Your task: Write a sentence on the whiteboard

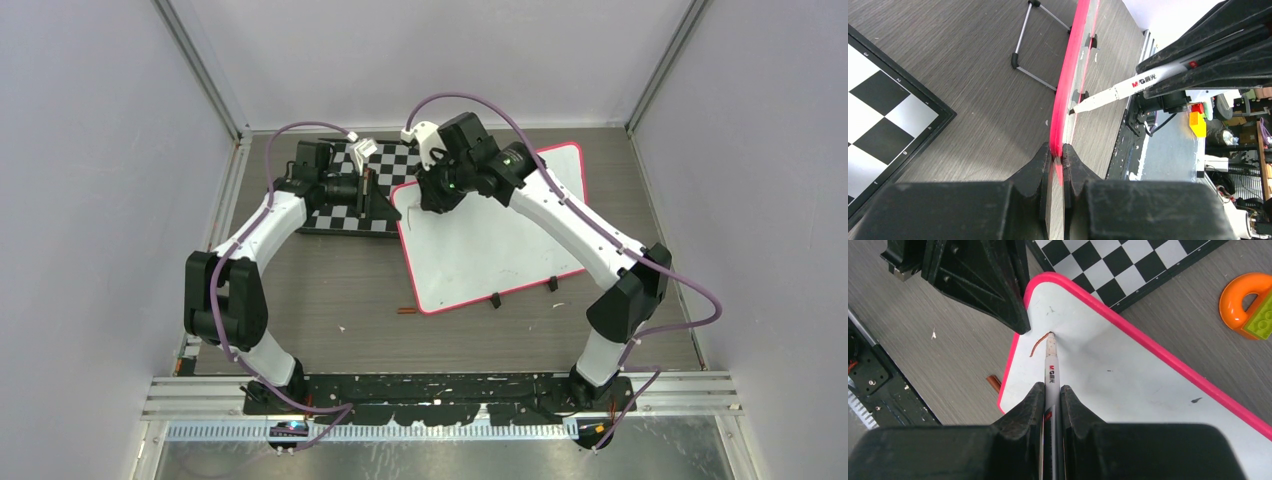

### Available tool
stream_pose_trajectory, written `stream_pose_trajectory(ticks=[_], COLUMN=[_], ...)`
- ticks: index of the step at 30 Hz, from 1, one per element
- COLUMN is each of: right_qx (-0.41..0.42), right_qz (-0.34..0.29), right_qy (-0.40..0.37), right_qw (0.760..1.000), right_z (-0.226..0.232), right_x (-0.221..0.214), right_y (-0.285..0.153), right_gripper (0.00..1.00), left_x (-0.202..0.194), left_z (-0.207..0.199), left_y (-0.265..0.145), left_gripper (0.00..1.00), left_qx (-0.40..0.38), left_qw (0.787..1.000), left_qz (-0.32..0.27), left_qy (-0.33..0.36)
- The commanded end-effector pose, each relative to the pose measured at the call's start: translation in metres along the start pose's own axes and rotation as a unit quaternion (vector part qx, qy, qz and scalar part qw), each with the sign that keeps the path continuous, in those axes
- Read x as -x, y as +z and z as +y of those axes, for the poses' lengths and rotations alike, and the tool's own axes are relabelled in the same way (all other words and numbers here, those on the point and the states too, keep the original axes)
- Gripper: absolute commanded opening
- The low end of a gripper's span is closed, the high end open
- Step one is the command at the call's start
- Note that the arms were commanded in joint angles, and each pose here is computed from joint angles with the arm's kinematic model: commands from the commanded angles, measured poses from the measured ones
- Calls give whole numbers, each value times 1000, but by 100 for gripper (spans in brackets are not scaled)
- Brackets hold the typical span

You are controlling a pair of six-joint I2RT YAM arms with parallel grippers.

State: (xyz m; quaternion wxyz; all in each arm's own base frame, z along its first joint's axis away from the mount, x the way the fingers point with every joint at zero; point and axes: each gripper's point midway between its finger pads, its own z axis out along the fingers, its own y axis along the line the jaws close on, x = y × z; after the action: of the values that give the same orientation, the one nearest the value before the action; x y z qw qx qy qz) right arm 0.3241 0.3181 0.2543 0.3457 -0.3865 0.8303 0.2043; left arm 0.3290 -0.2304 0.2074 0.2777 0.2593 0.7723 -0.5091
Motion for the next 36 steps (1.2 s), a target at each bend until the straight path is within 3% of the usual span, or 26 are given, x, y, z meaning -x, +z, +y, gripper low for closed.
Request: stream_pose_trajectory(ticks=[1, 26, 36], right_qx=[-35, -12, -32], right_qz=[-19, 17, -7], right_qy=[-8, 13, 0], right_qw=[999, 1000, 999], right_z=[-20, -7, -19], right_x=[16, -29, -6], right_y=[-3, -4, -10], right_gripper=[0, 0, 0], left_x=[4, 4, 3], left_z=[-9, -7, -7], left_y=[1, 1, 1], left_gripper=[0, 0, 0], left_qx=[-14, -8, -6], left_qw=[999, 1000, 1000], left_qz=[-3, -3, -2], left_qy=[28, 26, 27])
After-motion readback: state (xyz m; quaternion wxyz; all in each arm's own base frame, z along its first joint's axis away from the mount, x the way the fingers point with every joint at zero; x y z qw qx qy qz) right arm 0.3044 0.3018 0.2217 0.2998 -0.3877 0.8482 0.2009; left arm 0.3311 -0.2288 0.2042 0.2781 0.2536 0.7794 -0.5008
